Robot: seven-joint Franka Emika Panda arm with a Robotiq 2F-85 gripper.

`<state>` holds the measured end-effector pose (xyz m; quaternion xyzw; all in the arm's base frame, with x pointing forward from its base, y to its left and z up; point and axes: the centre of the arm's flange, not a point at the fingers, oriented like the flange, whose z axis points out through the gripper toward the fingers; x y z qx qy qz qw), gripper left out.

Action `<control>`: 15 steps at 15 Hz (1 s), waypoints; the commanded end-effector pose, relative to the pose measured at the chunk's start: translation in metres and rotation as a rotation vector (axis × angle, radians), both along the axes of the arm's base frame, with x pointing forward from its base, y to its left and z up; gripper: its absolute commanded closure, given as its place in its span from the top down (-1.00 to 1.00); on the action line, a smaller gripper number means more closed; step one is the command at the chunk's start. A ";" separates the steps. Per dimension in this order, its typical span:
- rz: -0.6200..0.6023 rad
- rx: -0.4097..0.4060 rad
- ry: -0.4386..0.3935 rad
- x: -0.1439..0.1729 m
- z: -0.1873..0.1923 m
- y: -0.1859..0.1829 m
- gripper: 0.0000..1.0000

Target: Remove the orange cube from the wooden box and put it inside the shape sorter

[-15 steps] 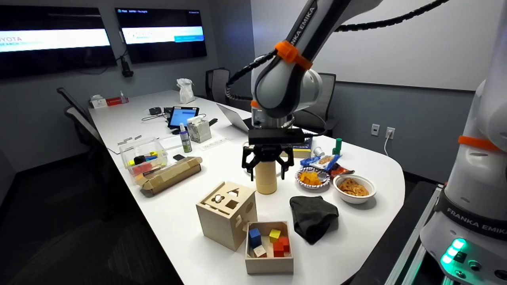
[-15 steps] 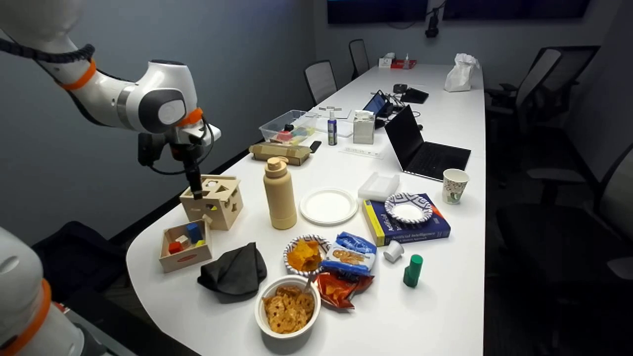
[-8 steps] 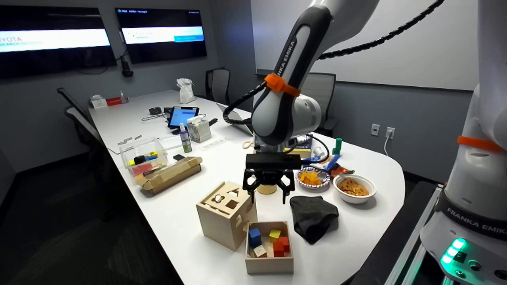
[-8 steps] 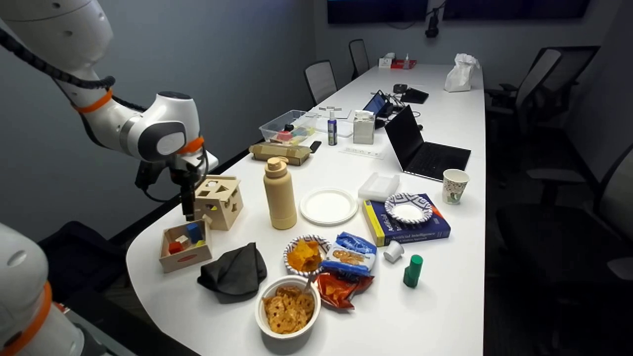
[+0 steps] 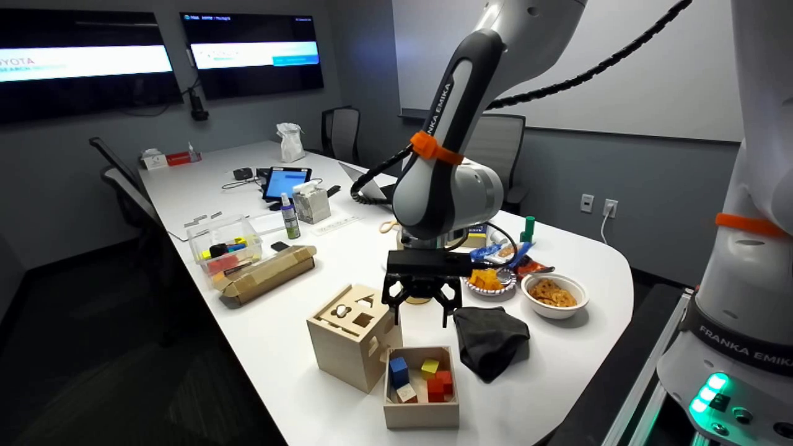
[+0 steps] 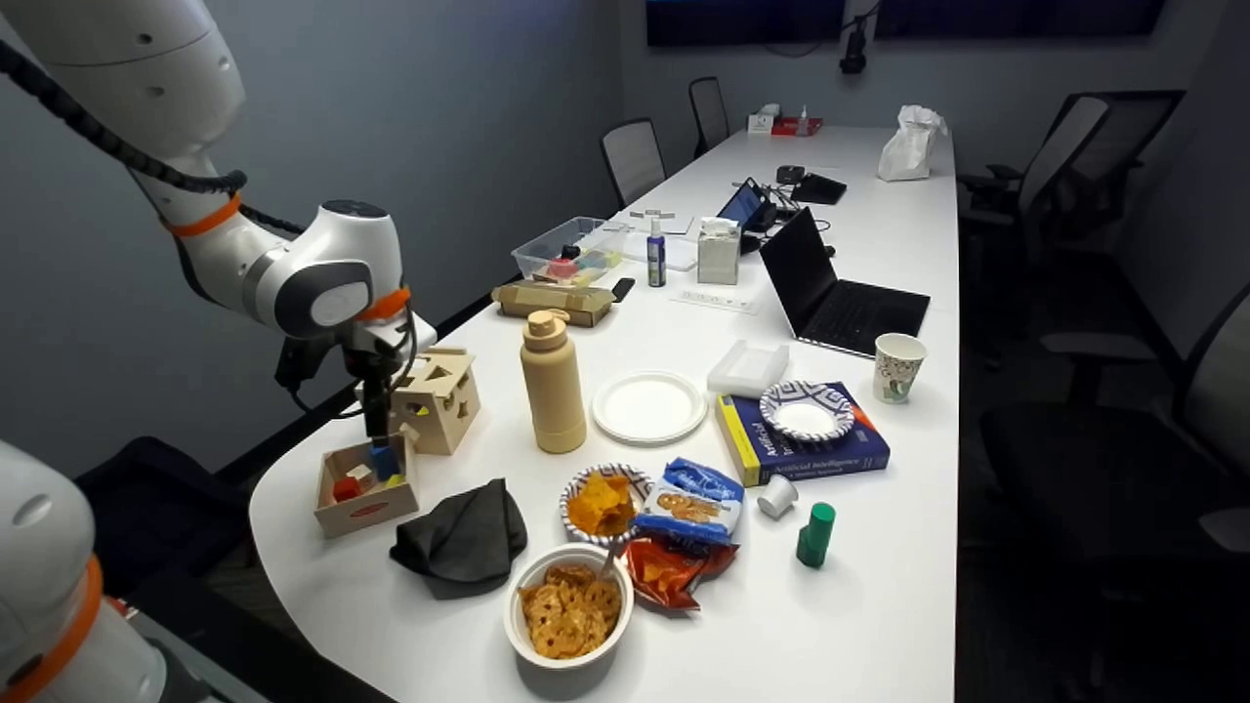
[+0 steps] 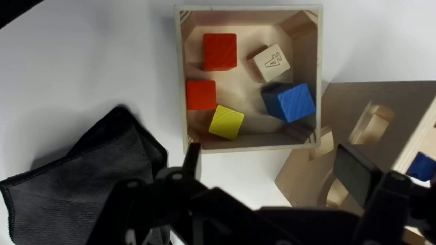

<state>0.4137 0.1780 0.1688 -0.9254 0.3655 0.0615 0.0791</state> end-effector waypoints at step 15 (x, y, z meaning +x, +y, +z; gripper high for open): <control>0.062 0.009 0.120 -0.019 -0.058 0.033 1.00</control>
